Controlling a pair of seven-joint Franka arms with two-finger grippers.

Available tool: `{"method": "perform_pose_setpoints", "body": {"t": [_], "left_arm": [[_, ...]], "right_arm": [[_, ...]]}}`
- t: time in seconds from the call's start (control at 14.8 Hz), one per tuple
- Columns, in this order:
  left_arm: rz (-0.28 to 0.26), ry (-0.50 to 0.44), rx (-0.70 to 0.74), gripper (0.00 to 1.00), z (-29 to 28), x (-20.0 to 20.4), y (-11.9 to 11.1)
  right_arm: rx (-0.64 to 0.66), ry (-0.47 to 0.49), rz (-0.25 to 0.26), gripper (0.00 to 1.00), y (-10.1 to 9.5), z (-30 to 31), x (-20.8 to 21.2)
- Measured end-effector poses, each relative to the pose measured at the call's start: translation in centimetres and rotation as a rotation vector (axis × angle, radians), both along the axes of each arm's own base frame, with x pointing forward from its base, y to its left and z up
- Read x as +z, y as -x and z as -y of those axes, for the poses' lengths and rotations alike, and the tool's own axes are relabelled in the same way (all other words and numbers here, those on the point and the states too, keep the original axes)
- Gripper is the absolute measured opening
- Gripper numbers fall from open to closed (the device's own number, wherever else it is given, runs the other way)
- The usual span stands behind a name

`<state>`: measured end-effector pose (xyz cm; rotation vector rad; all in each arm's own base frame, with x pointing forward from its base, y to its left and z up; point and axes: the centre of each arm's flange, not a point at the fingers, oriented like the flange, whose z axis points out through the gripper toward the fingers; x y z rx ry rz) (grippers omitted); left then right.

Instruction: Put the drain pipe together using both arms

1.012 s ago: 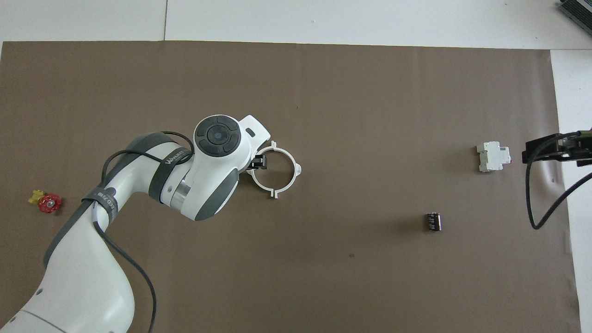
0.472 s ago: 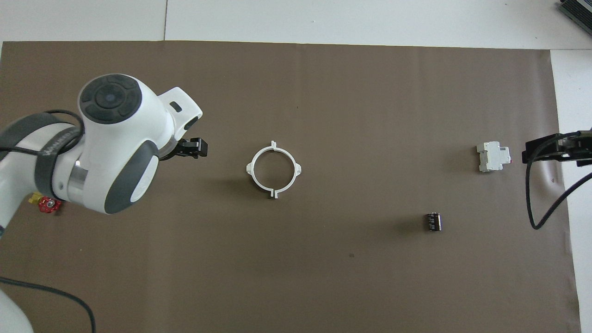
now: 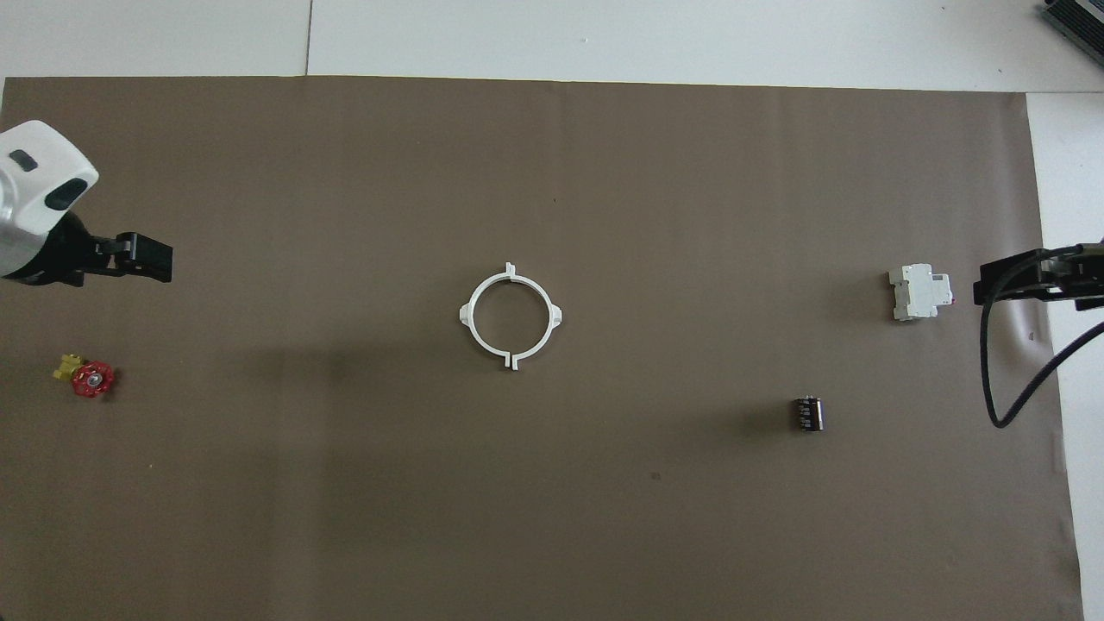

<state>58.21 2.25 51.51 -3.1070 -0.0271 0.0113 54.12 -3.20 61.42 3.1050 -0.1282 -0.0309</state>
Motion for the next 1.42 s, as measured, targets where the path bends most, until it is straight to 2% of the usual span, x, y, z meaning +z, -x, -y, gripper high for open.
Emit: {"method": "perform_pose_setpoints", "body": {"t": [0.2, 0.47, 0.67, 0.88, 1.42], "left_arm": [[0.006, 0.022, 0.043, 1.0, -4.2, 0.3, 0.3], [0.01, 0.024, 0.036, 1.0, -3.5, 0.6, 0.1], [-0.031, 0.028, 0.02, 1.0, -2.3, 4.6, 1.0], [-0.041, 0.026, 0.014, 1.0, -1.7, 7.9, 2.0], [-0.054, 0.025, -0.035, 1.0, 1.8, 6.8, 1.6]], "right_arm": [[0.0, 0.0, 0.0, 1.0, 0.0, 0.0, 0.0], [0.0, 0.0, 0.0, 1.0, 0.0, 0.0, 0.0], [0.0, 0.0, 0.0, 1.0, 0.0, 0.0, 0.0], [0.0, 0.0, 0.0, 1.0, 0.0, 0.0, 0.0], [0.0, 0.0, 0.0, 1.0, 0.0, 0.0, 0.0]]}}
